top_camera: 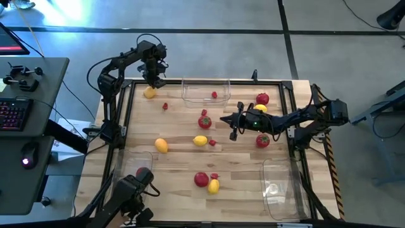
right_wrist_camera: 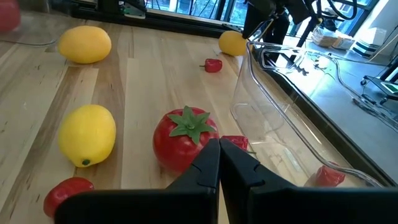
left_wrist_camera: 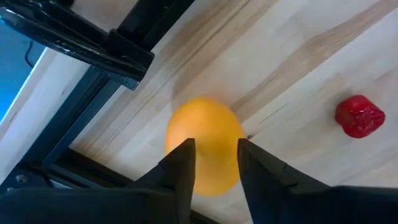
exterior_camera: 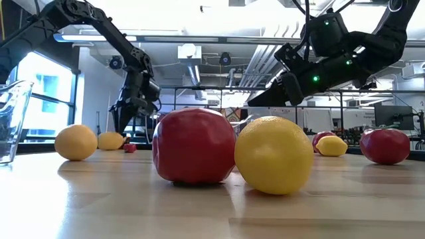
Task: Sort produce into baskets
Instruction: Put the yellow lemon into the bottom right transparent bin
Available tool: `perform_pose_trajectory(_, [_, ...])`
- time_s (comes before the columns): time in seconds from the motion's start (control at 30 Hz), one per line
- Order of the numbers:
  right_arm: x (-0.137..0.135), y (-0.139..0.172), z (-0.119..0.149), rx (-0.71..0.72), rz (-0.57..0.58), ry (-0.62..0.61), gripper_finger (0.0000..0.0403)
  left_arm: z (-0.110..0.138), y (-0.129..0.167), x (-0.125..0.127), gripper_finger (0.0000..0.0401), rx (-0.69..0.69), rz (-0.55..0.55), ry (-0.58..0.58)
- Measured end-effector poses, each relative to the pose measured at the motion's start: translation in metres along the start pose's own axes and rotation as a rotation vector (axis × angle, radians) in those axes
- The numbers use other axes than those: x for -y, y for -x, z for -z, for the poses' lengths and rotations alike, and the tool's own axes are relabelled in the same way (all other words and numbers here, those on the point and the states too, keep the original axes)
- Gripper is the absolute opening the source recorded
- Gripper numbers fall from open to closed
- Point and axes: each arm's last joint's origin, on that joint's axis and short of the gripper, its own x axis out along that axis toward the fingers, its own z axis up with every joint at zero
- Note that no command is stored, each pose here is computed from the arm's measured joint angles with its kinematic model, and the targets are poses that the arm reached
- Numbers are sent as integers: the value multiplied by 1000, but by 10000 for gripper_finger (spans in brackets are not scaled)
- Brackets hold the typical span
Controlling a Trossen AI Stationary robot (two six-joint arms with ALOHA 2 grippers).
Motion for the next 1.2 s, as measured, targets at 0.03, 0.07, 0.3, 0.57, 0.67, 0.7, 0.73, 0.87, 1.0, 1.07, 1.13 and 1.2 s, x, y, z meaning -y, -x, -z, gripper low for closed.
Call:
perform_pose_trajectory(0.03, [0,0,0,0,0,0,1,0,0,0,95,0,0,0])
perform_pose_trajectory(0.07, [0,0,0,0,0,1,1,0,0,0,89,0,0,0])
perform_pose_trajectory(0.3, [0,0,0,1,-3,2,1,0,1,0,69,9,13,0])
perform_pose_trajectory(0.57, [0,0,0,1,-3,-1,1,-2,1,1,120,38,59,-1])
perform_pose_trajectory(0.67, [0,0,0,1,-3,-1,1,-2,1,1,150,45,57,-2])
perform_pose_trajectory(0.7, [0,0,0,1,-3,-1,1,-3,1,1,160,46,57,-7])
perform_pose_trajectory(0.73, [0,0,0,1,-3,-1,1,-3,1,1,169,48,56,-10])
perform_pose_trajectory(0.87, [0,0,0,1,-3,-1,1,-4,1,1,197,57,54,-11])
perform_pose_trajectory(1.0, [0,0,0,1,-3,-1,1,-4,1,1,208,66,61,-11])
perform_pose_trajectory(1.07, [0,0,0,1,-3,-1,1,-5,1,1,209,75,76,-11])
perform_pose_trajectory(1.13, [0,0,0,1,-3,-1,1,-5,1,2,209,82,93,-11])
perform_pose_trajectory(1.2, [0,0,0,1,-2,-1,1,-5,1,2,209,89,104,-12])
